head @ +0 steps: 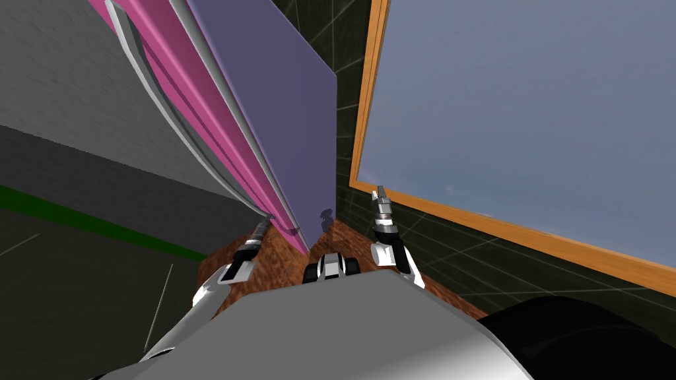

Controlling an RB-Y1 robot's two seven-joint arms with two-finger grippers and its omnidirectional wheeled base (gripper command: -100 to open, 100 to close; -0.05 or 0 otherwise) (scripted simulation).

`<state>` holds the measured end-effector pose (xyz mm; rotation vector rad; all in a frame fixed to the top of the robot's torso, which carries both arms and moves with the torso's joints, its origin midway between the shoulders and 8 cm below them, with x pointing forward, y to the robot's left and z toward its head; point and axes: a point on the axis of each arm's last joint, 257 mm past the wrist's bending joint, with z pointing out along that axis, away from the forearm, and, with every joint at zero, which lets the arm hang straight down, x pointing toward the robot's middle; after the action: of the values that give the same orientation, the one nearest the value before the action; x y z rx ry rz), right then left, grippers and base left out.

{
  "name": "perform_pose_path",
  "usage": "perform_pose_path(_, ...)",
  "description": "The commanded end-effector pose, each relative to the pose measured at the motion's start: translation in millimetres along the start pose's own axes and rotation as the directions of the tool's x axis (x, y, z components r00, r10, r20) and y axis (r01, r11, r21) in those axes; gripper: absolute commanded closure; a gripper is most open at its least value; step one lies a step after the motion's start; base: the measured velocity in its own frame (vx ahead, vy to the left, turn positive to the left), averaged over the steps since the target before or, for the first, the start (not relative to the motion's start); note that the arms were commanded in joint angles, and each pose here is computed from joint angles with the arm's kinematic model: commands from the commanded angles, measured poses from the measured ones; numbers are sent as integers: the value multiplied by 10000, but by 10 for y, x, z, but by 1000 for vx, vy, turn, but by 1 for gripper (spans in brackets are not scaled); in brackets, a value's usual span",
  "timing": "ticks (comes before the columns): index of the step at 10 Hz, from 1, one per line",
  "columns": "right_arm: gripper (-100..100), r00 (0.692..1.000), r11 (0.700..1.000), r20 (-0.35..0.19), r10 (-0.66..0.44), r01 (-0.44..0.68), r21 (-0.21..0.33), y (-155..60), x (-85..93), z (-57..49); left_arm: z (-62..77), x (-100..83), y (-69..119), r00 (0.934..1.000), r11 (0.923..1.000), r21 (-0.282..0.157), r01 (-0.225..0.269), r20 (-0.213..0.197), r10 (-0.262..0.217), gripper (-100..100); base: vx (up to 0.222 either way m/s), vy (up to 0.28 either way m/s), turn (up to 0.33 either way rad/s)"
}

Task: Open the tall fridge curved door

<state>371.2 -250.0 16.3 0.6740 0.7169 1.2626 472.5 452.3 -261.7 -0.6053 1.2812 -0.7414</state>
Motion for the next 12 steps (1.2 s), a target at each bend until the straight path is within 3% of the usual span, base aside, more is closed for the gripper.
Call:
perform_pose_path(1,0,10000,10000,0,0,0,0,0,0,0,104,-197,41,9992,9991,-171,-400,-93,399,-100,-27,-62,-2)
perform_pose_path(3,0,10000,10000,0,0,0,0,0,0,0,219,-437,67,9961,9957,-333,-867,-167,862,-100,-36,-61,-8)
perform_pose_path(8,0,10000,10000,0,0,0,0,0,0,0,388,-828,97,9873,9853,-647,-1581,-237,1569,-100,-35,-57,-5)
perform_pose_path(9,0,10000,10000,0,0,0,0,0,0,0,454,-1000,107,9822,9789,-809,-1875,-251,1860,-100,-50,-78,-8)
perform_pose_path(12,0,10000,10000,0,0,0,0,0,0,0,540,-1245,116,9739,9682,-1054,-2271,-252,2257,-100,-35,-65,-5)
